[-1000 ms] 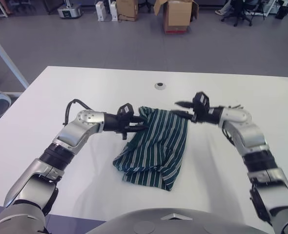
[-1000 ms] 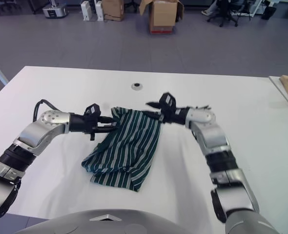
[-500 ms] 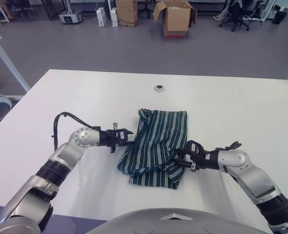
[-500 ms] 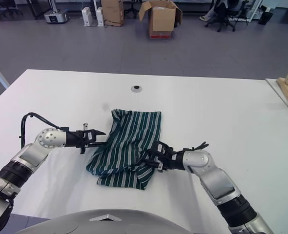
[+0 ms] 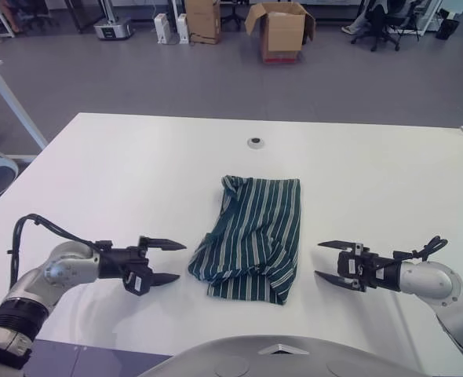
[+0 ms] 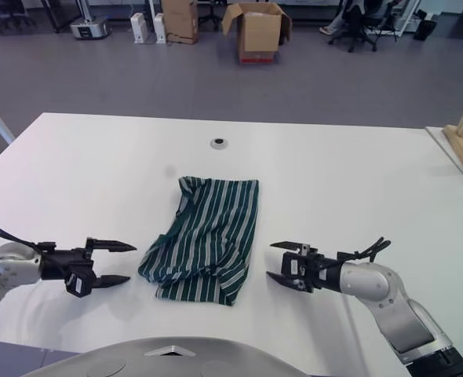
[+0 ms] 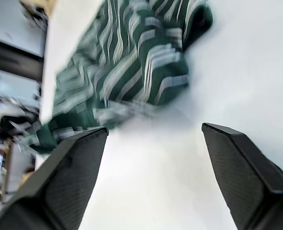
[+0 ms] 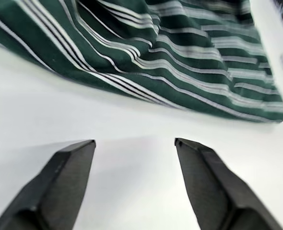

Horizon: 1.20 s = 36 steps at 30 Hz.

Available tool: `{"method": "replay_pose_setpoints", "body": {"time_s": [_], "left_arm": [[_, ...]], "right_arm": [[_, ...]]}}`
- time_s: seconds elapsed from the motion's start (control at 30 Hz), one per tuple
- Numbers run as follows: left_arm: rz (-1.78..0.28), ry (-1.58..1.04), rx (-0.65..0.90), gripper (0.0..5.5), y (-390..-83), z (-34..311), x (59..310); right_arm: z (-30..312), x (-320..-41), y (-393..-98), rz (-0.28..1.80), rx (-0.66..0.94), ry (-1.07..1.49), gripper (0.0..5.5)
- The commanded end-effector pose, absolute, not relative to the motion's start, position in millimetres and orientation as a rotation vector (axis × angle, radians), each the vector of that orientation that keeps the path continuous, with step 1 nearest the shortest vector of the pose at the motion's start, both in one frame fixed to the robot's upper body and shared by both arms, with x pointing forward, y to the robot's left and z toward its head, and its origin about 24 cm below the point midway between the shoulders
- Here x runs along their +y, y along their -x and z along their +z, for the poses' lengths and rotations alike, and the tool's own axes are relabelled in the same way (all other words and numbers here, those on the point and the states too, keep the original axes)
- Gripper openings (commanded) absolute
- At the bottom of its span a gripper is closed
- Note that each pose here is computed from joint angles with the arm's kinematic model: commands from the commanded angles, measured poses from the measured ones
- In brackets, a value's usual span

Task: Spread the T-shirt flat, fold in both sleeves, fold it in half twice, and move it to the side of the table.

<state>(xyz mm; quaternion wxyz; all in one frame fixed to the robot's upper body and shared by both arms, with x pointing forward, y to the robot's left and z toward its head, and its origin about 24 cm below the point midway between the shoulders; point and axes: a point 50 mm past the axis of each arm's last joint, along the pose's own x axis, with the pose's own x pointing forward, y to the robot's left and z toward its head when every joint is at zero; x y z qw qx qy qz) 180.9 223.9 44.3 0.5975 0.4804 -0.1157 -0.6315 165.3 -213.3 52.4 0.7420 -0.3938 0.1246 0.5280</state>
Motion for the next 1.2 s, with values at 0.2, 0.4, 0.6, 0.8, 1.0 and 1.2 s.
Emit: {"method": "replay_pose_setpoints", "body": {"time_s": [0.2, 0.4, 0.6, 0.8, 1.0, 1.2], "left_arm": [[-1.568, -1.232, -0.47, 3.94, -176.7, 14.0, 181.9], [-1.889, -1.25, -0.27, 3.19, -167.0, -27.9, 176.7], [-2.057, -1.125, -0.031, 1.84, -139.4, -48.9, 188.7], [-2.115, -0.879, 0.217, 1.26, -112.9, -38.9, 178.8], [-2.162, -0.478, 0.485, 0.29, -93.2, 17.5, 163.2], [-1.885, -0.337, 0.508, 0.14, -145.2, 69.6, 175.3]], "right_arm": [[42.3, -176.0, -162.9, 1.355, 0.064, 0.912, 3.59], [29.4, -148.8, -174.0, 1.492, -0.011, 0.979, 2.84], [30.4, -157.5, -170.5, 1.508, -0.031, 0.991, 1.58], [37.4, -159.8, -164.4, 1.565, 0.02, 0.862, 0.5], [54.5, -160.8, -159.7, 1.607, 0.183, 0.571, 0.0], [92.9, -175.4, -152.1, 1.634, 0.451, 0.089, 0.0]]}}
